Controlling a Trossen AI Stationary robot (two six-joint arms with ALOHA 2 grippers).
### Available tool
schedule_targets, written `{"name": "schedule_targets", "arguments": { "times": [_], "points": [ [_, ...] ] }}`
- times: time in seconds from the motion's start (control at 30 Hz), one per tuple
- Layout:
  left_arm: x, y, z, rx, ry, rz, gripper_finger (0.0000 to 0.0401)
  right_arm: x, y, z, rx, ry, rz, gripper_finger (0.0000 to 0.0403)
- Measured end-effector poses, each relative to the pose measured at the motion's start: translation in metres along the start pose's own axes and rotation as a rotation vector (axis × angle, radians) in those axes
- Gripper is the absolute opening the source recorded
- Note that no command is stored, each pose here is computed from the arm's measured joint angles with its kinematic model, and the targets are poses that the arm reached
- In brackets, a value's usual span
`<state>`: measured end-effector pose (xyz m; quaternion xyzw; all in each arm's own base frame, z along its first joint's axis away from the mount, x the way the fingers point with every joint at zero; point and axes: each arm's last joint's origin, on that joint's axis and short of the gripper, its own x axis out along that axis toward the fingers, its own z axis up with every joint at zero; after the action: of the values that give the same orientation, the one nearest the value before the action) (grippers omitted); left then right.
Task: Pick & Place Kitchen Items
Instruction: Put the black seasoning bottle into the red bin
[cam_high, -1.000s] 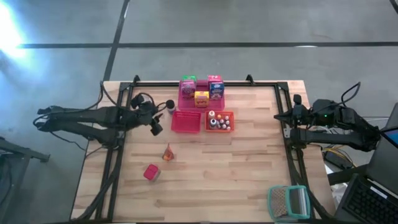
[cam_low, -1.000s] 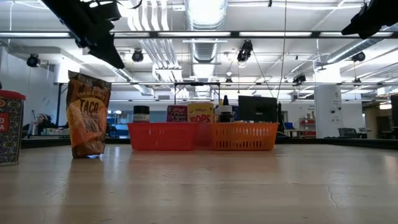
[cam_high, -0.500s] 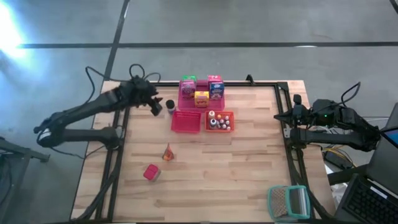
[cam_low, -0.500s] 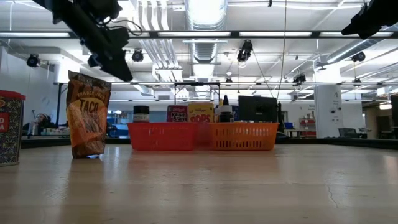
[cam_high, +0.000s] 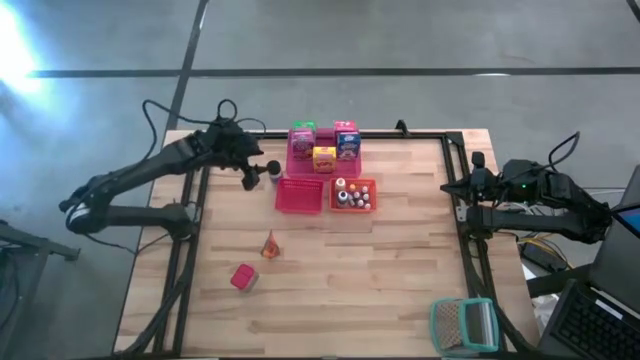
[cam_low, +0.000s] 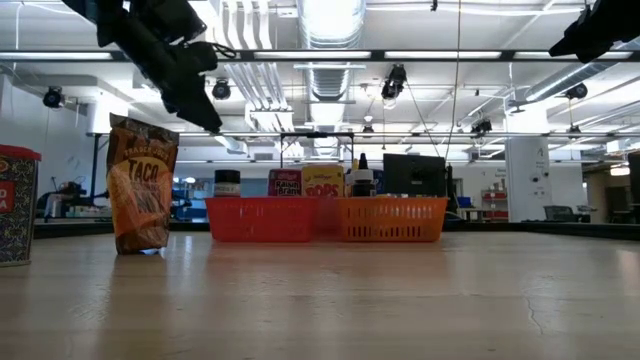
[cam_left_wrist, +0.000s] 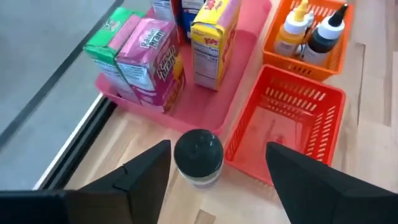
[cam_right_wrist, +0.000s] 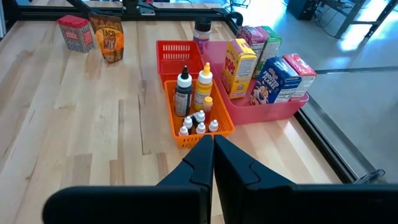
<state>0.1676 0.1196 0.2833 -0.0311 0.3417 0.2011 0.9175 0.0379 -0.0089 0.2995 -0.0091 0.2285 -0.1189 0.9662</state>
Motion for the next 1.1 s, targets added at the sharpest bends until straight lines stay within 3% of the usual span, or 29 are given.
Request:
{"name": "schedule_targets", "arguments": {
  "times": [0.1,0.63,1.1],
  "points": [
    [0.008,0.001,-0.002,-0.040,0.034,-0.014,0.0267,0.000,0.000,0.000,0.000,0.000,0.000,0.0008],
    [0.067,0.007,-0.013,-0.019,0.231,-0.024,0.0266,0.000,0.000,0.000,0.000,0.000,0.000,0.0008],
    [0.083,0.009,-0.012,-0.009,0.207,-0.020,0.0266,0.000,0.000,0.000,0.000,0.000,0.000,0.0008]
  ]
}}
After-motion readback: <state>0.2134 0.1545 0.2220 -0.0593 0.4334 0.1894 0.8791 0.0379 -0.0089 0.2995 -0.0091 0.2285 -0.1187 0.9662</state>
